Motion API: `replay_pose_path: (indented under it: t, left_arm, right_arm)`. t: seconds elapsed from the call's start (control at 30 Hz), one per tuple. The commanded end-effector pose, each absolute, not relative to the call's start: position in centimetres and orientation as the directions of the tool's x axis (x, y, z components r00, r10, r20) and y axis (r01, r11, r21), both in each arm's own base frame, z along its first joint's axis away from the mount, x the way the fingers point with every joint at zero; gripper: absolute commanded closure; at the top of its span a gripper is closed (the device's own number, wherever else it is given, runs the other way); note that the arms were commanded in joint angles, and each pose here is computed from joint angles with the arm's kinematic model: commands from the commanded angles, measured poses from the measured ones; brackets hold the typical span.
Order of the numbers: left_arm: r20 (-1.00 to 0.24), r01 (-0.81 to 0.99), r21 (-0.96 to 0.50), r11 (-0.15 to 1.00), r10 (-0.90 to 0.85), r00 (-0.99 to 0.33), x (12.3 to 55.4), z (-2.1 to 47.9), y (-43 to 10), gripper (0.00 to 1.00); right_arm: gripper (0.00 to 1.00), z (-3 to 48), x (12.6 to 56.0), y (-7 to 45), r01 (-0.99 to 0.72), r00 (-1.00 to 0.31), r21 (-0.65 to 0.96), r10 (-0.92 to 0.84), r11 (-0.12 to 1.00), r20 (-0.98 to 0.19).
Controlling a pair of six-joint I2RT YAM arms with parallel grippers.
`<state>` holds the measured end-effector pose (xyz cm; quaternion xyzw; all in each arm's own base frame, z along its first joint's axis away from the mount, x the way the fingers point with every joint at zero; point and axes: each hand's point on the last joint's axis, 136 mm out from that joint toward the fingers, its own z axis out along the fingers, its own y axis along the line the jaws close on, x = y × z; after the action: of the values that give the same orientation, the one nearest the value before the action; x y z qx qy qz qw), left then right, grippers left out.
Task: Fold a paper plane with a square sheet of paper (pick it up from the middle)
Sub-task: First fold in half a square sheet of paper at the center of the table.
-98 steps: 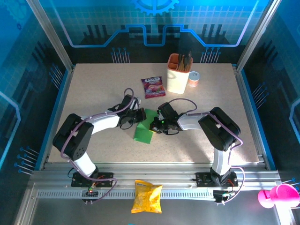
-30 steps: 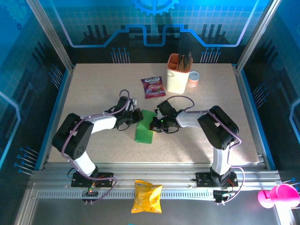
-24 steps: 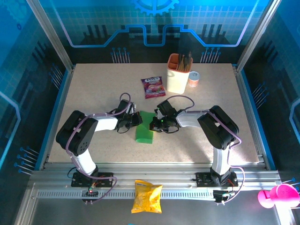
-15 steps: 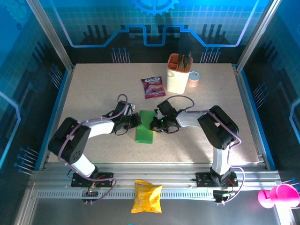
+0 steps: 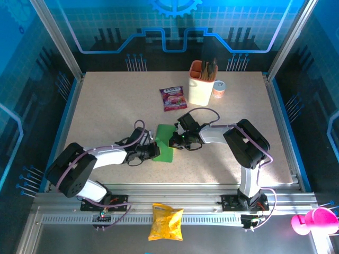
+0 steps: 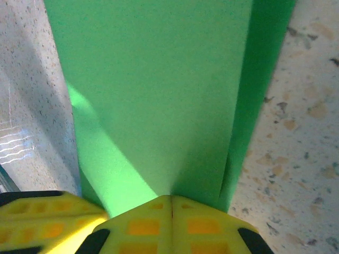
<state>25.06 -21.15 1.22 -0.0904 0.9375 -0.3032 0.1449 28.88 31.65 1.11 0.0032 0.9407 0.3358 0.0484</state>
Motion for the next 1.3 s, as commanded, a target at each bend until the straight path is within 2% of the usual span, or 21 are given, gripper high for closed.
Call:
replay_pose_path:
  t: [0.0,0.13,0.53,0.8,1.07,1.27]
  left_arm:
    - [-0.186,-0.123,-0.573,0.81,-0.274,-0.943,24.2,-0.7,-20.6,0.98]
    - [-0.183,-0.125,-0.58,0.805,-0.278,-0.943,23.8,-0.6,-20.4,0.98]
    - [-0.265,-0.068,-0.62,0.782,-0.29,-0.92,25.0,4.8,-20.8,0.97]
    - [-0.232,-0.08,-0.61,0.789,-0.274,-0.933,24.5,3.0,-20.9,0.97]
    - [-0.22,-0.104,-0.533,0.84,-0.256,-0.941,23.3,0.4,-19.4,0.97]
    - [-0.239,-0.094,-0.56,0.823,-0.27,-0.933,23.9,2.3,-19.9,0.97]
  right_arm:
    - [1.0,-3.8,26.2,27.4,0.075,-0.997,0.477,0.068,0.876,0.031]
    - [1.0,-3.7,26.1,27.4,0.073,-0.997,0.478,0.067,0.875,0.03]
    - [1.0,-3.8,26.1,27.1,0.069,-0.998,0.478,0.062,0.876,0.029]
    - [1.0,-3.7,26.4,27.2,0.064,-0.998,0.482,0.059,0.874,0.026]
    - [1.0,-3.7,26.4,27.3,0.056,-0.998,0.484,0.05,0.873,0.025]
    - [1.0,-3.4,26.7,27.3,0.018,-1.0,0.479,0.019,0.878,0.002]
